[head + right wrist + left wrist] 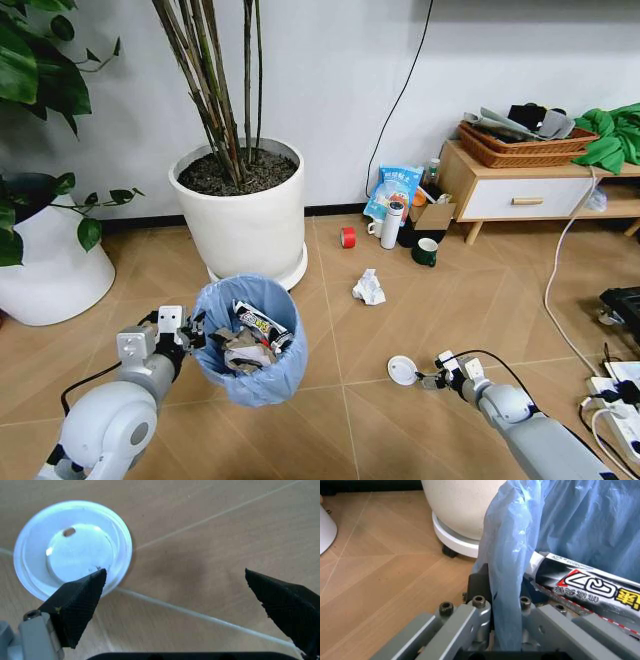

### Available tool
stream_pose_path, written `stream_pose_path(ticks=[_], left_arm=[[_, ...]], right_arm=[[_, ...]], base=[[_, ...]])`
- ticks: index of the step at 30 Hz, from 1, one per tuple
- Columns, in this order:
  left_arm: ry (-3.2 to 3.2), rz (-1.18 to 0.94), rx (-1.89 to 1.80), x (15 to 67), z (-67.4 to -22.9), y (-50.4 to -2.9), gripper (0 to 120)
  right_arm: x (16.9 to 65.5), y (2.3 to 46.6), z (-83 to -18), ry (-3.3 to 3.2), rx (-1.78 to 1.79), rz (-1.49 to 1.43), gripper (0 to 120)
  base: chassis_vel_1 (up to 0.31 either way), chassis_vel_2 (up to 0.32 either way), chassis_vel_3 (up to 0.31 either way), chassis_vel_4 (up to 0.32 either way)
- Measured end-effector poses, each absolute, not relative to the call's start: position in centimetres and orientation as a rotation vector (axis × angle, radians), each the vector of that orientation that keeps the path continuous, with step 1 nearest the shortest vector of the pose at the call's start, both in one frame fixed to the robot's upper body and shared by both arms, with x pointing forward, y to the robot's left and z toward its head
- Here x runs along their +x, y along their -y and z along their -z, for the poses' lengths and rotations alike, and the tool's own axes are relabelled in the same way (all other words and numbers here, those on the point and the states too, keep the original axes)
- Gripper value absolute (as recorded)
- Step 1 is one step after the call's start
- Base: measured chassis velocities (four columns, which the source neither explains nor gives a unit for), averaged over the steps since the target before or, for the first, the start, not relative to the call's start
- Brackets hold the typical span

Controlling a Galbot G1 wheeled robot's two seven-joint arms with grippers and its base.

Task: Pick up the trash bin and place the garbage on the floor into it.

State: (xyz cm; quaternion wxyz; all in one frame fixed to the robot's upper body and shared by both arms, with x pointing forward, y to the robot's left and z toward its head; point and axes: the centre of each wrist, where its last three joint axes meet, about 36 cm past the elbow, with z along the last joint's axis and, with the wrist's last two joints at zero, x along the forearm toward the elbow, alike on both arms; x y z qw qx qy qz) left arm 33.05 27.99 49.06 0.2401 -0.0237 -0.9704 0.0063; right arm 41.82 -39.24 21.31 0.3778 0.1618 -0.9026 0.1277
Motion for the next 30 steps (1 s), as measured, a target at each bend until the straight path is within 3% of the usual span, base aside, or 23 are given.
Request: stream_pose_path(ticks=[23, 27, 30], left_arm=[[2.659, -0.020, -0.067, 34.0, -48.9, -28.3, 0], [2.662, -0.024, -0.070, 34.1, -49.0, -28.4, 0], [2.664, -0.025, -0.069, 34.2, -49.1, -28.4, 0]], right_arm=[[43.1, 36.9, -19.9, 2.317, 0.396, -0.238, 99], [43.2, 36.4, -19.4, 2.312, 0.392, -0.234, 94], [43.3, 36.3, -19.2, 2.313, 0.387, -0.227, 81]], base=[[0.000, 0.000, 0.000, 0.000], [0.000, 0.000, 0.000, 0.000], [0.000, 0.000, 0.000, 0.000]])
